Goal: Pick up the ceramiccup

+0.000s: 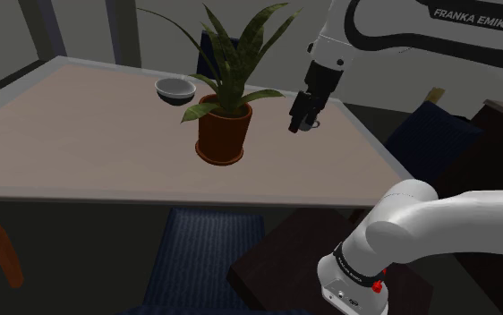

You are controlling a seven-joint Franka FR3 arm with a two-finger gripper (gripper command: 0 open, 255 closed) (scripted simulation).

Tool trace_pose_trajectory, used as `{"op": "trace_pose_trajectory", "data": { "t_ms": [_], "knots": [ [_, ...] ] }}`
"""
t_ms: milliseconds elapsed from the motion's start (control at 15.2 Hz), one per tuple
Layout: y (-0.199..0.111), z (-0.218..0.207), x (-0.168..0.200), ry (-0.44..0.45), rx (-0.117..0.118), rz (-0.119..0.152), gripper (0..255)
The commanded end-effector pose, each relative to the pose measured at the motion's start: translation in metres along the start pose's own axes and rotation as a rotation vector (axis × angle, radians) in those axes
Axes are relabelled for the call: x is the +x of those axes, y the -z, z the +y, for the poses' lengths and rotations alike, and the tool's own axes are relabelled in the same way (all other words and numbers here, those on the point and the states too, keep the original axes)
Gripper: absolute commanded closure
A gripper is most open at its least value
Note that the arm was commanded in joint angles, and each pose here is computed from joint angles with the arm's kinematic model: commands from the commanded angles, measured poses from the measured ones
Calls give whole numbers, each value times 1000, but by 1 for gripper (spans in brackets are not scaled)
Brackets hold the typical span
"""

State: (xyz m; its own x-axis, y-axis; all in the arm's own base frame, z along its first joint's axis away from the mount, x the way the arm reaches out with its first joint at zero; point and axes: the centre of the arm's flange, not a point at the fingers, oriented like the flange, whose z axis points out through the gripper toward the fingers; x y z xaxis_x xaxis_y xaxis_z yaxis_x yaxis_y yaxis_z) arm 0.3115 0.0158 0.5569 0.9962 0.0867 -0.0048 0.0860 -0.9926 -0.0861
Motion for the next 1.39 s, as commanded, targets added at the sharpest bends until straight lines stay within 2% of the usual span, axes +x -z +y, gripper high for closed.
{"op": "trace_pose_trajectory", "data": {
  "t_ms": [0, 1320],
  "knots": [
    [0, 0, 0, 0, 0, 0, 0],
    [-80, 220, 89, 25, -111, -34, 0]
  ]
}}
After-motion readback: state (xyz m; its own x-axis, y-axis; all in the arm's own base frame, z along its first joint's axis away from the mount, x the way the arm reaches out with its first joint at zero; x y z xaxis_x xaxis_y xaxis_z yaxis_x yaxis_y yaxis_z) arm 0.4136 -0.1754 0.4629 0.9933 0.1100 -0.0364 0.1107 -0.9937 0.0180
